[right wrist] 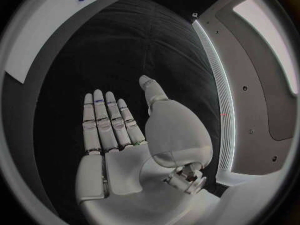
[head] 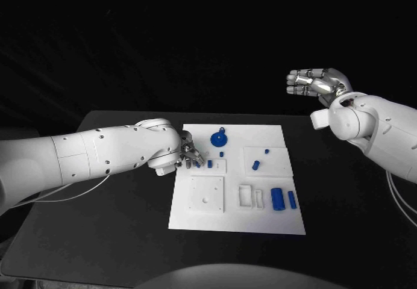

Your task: Assemble the parts on the task board

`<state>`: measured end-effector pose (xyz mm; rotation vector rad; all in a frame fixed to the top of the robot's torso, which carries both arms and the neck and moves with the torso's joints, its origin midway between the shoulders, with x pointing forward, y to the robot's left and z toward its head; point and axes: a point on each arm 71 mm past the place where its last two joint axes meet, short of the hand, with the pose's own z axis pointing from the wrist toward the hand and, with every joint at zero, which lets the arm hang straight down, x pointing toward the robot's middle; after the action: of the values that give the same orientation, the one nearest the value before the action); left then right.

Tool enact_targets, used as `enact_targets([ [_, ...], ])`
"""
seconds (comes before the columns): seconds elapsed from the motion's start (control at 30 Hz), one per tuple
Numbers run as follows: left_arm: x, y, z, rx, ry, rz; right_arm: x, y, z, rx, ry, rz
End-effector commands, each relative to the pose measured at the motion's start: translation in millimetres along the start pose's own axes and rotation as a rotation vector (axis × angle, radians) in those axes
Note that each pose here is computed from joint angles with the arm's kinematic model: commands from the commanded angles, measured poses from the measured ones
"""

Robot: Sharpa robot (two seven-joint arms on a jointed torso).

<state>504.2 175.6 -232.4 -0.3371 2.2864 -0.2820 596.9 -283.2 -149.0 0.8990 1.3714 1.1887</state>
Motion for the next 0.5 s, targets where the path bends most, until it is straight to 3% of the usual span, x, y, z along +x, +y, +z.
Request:
enact_targets([
  [0.03, 4.7, 1.8, 2.1, -0.002, 0.013, 0.028, 1.3, 0.9, -0.2, -0.007, 0.017, -0.003],
  [0.5, 3.1, 5.1, 2.3, -0.006, 0.006, 0.035, -0.1, 0.5, -0.6, -0.006, 0.014, -0.004],
])
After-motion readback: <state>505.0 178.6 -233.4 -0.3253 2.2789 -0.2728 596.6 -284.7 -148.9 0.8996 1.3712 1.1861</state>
